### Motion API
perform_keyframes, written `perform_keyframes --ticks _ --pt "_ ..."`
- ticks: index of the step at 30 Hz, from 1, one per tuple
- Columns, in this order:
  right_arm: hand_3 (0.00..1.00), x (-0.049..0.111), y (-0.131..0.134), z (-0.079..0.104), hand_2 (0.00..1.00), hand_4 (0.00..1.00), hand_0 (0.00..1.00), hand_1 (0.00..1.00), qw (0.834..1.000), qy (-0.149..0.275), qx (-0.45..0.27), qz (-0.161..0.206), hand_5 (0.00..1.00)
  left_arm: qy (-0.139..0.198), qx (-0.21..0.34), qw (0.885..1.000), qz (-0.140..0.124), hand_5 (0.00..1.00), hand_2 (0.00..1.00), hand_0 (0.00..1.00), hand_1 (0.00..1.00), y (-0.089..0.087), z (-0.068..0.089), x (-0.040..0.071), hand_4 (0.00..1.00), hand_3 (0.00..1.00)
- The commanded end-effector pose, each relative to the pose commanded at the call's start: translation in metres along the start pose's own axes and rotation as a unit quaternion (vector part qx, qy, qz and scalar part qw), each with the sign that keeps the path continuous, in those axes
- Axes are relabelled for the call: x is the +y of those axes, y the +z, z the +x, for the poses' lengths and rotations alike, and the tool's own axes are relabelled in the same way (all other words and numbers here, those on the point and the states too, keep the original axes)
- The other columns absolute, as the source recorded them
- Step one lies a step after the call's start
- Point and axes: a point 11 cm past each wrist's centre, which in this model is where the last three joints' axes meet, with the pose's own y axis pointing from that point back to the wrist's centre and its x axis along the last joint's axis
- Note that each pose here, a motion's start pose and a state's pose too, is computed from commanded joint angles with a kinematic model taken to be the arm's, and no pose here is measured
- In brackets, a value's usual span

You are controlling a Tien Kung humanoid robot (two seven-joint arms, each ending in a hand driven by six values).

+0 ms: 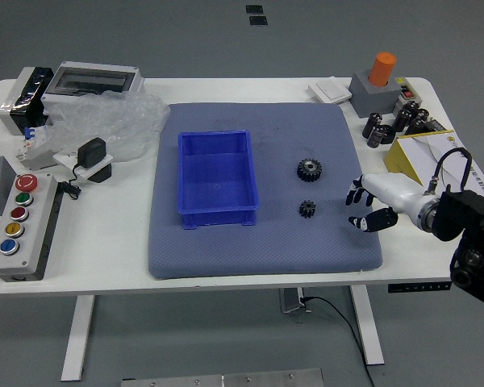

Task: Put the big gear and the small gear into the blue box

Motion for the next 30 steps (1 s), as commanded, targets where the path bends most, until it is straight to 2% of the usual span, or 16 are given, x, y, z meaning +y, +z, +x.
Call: perform_keyframes --ticks 3,4,8,9,21,22,27,28,30 --pt "0.439 -0.0002 0.0 0.0003 0.451 0.564 0.599 0.478 1.0 0.004 -0.001 0.002 0.114 0.0 0.0 1.0 0.0 0.02 0.693 0.725 0.675 0.0002 0.0001 0.0 0.435 0.692" --pt "0.387 -0.0002 0.0 0.0002 0.42 0.569 0.55 0.453 1.0 0.004 -0.002 0.002 0.04 0.0 0.0 1.0 0.0 0.02 0.694 0.725 0.675 0.0002 0.0001 0.0 0.436 0.692" --pt "0.387 -0.0004 0.0001 0.0004 0.42 0.569 0.55 0.453 1.0 0.007 -0.004 0.003 0.04 0.0 -0.001 1.0 0.0 0.02 0.694 0.725 0.675 -0.0003 0.0001 0.0 0.436 0.692" --pt "0.38 -0.0004 0.0002 0.0006 0.412 0.598 0.529 0.443 1.0 0.007 -0.004 0.003 0.002 0.0 -0.001 1.0 0.001 0.019 0.694 0.725 0.675 -0.0004 0.0001 0.0 0.436 0.692" --pt "0.38 -0.0004 0.0015 0.0028 0.414 0.612 0.53 0.446 1.0 0.009 -0.008 0.001 0.009 0.001 -0.001 1.0 0.0 0.019 0.694 0.725 0.675 0.0002 0.0006 0.0001 0.435 0.691" --pt "0.482 -0.0004 0.0017 0.003 0.509 0.62 0.587 0.502 1.0 0.008 -0.008 0.001 0.115 0.002 -0.001 1.0 0.0 0.019 0.694 0.726 0.675 0.0002 0.0006 0.0001 0.435 0.691" --pt "0.482 0.0 0.0024 0.0045 0.509 0.62 0.587 0.502 1.0 0.0 -0.007 -0.005 0.115 0.002 -0.001 1.0 0.0 0.019 0.694 0.726 0.675 0.0003 0.001 0.0001 0.435 0.691" --pt "0.612 0.0001 0.0024 0.0047 0.633 0.66 0.686 0.576 1.0 -0.001 -0.007 -0.006 0.151 0.002 -0.001 1.0 0.0 0.019 0.693 0.726 0.675 0.0003 0.001 0.0001 0.435 0.69" --pt "0.612 0.0003 0.0027 0.0054 0.633 0.66 0.686 0.576 1.0 -0.004 -0.006 -0.008 0.151 0.002 -0.001 1.0 0.0 0.019 0.693 0.726 0.675 0.0006 0.0009 0.0001 0.435 0.69"
